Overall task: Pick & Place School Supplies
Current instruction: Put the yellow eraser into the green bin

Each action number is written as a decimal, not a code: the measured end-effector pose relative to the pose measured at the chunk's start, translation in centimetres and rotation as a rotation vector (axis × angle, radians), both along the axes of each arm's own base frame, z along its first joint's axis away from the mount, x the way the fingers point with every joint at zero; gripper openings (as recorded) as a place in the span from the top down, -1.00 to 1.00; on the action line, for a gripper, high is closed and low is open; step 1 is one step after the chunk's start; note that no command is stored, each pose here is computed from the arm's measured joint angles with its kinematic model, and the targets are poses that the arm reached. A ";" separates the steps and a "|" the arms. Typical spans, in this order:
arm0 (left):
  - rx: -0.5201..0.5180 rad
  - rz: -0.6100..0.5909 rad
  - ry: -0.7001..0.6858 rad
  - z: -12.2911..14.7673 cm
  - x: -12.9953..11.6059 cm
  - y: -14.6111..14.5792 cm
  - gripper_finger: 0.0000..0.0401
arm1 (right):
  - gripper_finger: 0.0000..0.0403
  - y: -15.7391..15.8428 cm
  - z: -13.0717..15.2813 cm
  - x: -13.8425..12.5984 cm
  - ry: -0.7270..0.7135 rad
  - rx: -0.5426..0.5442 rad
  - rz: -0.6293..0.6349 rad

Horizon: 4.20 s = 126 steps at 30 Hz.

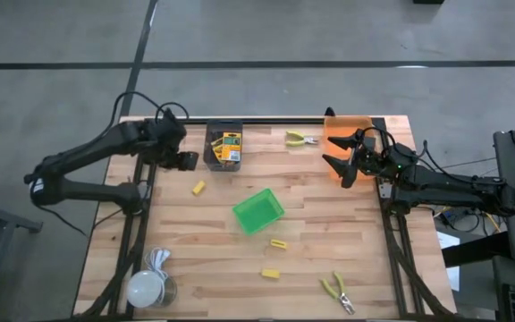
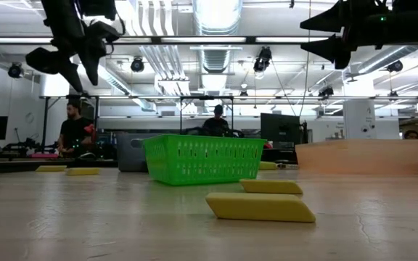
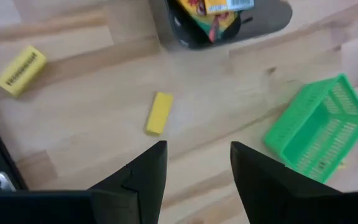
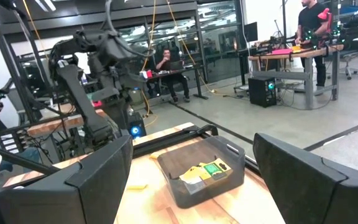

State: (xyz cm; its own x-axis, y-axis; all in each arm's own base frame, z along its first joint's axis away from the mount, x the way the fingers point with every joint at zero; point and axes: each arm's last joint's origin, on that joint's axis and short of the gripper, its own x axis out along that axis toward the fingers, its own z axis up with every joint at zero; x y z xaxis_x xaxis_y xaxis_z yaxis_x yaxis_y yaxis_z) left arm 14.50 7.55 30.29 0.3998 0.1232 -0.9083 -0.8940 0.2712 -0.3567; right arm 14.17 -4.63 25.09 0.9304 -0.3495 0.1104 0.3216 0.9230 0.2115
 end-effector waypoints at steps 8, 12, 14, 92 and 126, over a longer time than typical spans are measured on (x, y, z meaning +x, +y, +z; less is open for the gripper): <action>-0.036 0.004 -0.018 -0.3 -0.7 1.6 0.10 | -0.62 0.0 0.0 0.0 0.000 0.000 0.000; -0.075 0.012 -0.033 -0.6 -1.2 2.3 0.10 | -0.62 0.0 0.0 0.0 0.000 0.000 0.000; -0.098 0.021 -0.028 -1.0 -1.3 2.7 0.10 | -0.62 0.0 0.0 0.0 0.000 0.000 0.000; 0.038 -0.262 0.572 -14.5 -1.9 8.6 0.10 | -0.62 0.0 0.0 0.0 0.000 0.000 0.000; 0.094 -0.315 0.679 -15.5 -1.4 10.0 0.11 | -0.62 0.0 0.0 0.0 0.000 0.000 0.000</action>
